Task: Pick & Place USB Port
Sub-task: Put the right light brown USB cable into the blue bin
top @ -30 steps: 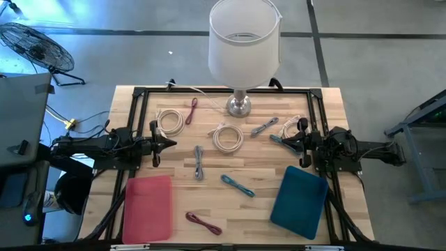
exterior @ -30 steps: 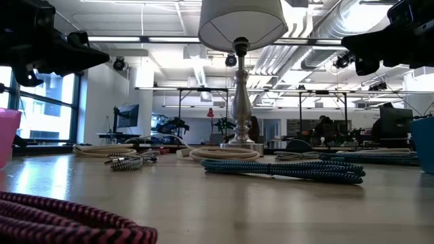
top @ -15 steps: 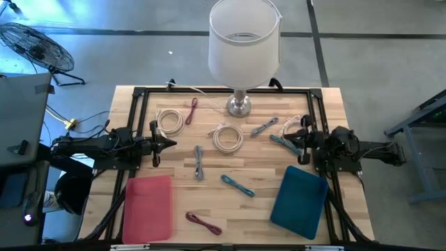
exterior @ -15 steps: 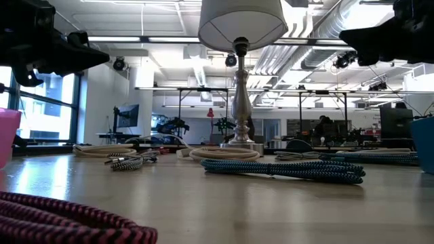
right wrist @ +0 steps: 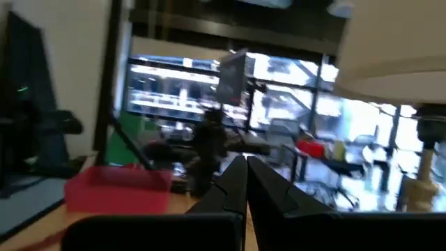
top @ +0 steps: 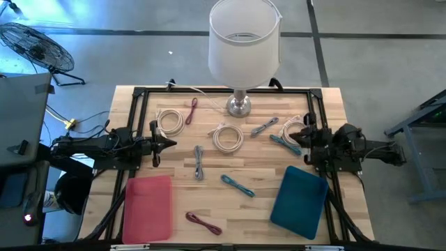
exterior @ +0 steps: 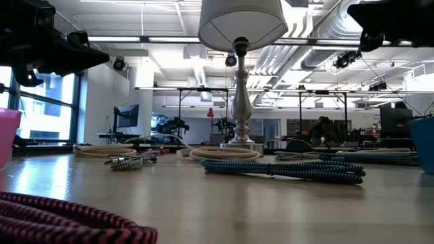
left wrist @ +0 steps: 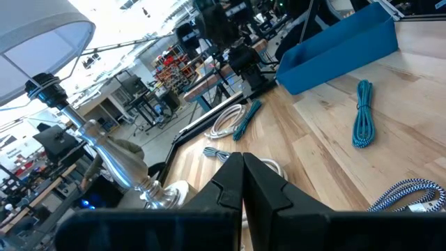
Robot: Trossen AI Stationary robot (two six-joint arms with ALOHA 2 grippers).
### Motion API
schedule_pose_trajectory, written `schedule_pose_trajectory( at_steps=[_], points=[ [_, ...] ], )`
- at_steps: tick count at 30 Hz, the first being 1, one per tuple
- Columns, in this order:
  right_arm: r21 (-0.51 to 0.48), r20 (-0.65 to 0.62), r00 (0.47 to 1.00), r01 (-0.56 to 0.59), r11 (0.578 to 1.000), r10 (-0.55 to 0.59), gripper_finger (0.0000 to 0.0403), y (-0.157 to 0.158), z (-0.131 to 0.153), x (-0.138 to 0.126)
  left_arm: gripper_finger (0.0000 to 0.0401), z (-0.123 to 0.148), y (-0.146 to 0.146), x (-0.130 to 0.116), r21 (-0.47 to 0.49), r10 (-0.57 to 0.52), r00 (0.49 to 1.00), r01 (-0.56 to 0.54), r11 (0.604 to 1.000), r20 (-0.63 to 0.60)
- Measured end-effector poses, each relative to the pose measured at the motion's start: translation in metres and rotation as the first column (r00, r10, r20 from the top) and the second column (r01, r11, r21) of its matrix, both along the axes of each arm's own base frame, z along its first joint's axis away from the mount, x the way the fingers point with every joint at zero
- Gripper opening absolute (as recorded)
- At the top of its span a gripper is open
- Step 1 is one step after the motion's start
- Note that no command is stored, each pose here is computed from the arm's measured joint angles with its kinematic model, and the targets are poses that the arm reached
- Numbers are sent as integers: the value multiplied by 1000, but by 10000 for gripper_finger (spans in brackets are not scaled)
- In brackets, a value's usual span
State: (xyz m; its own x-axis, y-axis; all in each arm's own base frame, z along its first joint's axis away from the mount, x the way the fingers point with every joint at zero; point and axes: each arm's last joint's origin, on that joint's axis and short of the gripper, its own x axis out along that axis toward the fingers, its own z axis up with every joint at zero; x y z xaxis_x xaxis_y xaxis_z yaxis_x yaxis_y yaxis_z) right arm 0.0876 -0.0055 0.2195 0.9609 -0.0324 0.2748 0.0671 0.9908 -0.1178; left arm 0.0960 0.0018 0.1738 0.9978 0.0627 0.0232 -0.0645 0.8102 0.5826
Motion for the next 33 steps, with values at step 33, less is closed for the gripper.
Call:
schedule_pose_trajectory(
  at_steps=[33],
  points=[
    [-319,-946,-60,360,877,-320,131,-28,93,61,0,0,0,0,0,0,1000,0,1000,0]
  ],
)
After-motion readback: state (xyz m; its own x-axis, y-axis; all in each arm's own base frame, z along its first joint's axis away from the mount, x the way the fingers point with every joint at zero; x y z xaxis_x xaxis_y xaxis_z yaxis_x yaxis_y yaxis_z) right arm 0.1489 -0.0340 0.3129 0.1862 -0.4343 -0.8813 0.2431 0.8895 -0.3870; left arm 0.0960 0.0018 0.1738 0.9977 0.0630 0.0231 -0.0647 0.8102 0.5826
